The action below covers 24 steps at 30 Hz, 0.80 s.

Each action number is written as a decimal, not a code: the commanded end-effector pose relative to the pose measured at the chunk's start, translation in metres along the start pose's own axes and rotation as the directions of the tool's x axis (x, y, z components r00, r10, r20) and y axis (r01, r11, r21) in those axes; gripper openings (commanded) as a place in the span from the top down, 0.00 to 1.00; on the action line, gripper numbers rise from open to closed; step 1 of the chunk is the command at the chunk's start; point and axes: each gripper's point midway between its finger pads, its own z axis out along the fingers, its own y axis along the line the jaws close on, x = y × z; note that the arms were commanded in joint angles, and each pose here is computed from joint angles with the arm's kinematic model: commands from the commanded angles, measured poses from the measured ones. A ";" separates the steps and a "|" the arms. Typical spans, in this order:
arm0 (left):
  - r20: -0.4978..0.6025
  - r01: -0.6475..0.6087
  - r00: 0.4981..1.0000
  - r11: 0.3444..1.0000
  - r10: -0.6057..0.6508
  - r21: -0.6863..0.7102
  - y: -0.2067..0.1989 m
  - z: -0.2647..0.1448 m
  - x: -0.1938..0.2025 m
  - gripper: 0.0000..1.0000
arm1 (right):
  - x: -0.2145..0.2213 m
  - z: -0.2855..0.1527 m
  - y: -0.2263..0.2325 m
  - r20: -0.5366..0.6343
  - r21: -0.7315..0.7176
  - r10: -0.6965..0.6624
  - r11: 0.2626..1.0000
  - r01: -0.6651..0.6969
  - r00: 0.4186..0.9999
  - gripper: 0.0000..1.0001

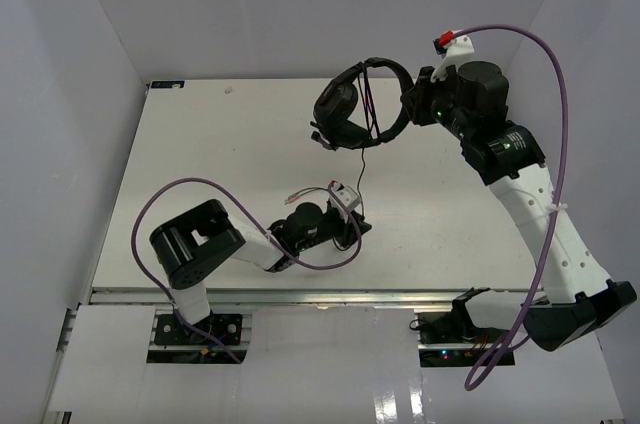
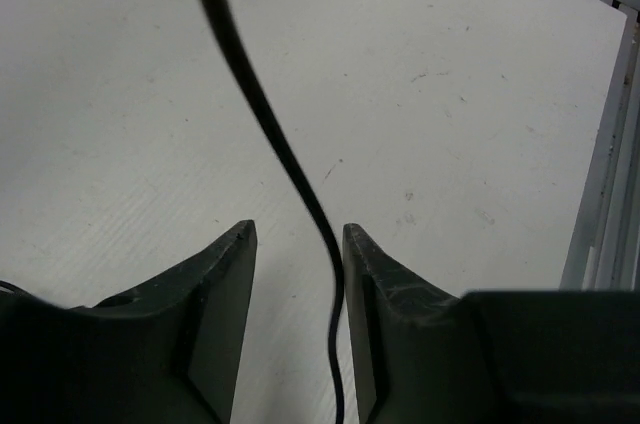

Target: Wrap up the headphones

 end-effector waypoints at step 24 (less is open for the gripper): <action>-0.238 0.096 0.970 0.967 -0.038 0.238 -0.029 0.013 0.054 1.00 | -0.021 -0.047 0.054 0.033 -0.386 0.124 0.917 -0.102 0.992 0.92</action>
